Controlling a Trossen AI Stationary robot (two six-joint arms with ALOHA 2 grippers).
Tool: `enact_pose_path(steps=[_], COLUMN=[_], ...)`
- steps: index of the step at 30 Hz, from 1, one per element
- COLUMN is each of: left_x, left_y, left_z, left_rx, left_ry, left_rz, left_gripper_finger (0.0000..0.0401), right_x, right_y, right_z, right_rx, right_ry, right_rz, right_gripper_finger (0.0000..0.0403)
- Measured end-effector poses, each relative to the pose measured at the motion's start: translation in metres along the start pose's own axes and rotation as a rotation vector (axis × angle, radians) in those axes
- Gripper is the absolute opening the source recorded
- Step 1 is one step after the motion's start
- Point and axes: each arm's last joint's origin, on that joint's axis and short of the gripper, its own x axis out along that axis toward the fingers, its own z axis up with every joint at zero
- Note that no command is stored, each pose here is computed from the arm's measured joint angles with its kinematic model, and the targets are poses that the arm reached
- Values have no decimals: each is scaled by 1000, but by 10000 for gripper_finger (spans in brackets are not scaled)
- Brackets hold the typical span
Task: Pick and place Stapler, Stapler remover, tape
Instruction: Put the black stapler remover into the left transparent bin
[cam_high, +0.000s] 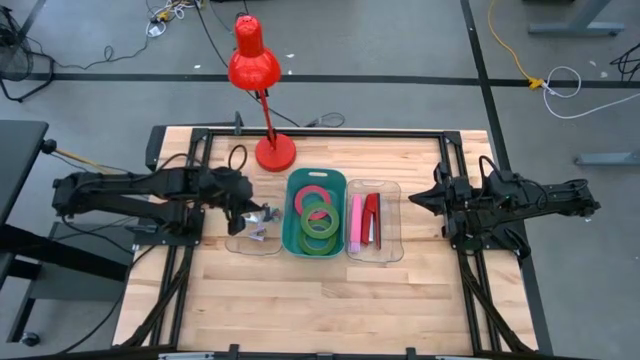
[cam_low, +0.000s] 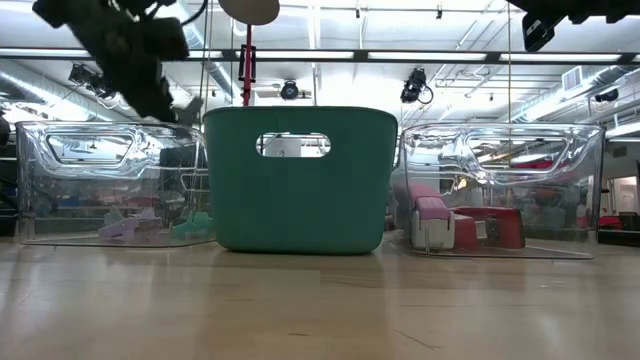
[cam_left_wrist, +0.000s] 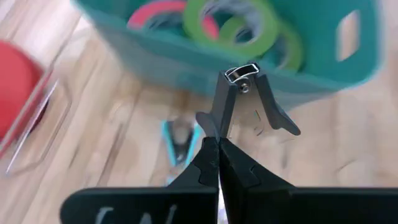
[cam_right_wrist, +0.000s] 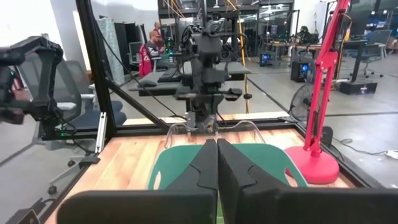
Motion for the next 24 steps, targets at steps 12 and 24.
enact_pose_path(steps=[12, 24], left_x=[13, 13], left_y=[15, 16], left_z=[-18, -11], left_rx=[14, -26], left_ry=[61, -12], left_rz=[108, 140], left_gripper_finger=[2, 42], right_x=[0, 0], right_y=[-1, -1], right_z=[0, 0], right_rx=[6, 6], right_ry=[-1, 3], right_rz=[-26, -27], right_gripper_finger=[0, 0])
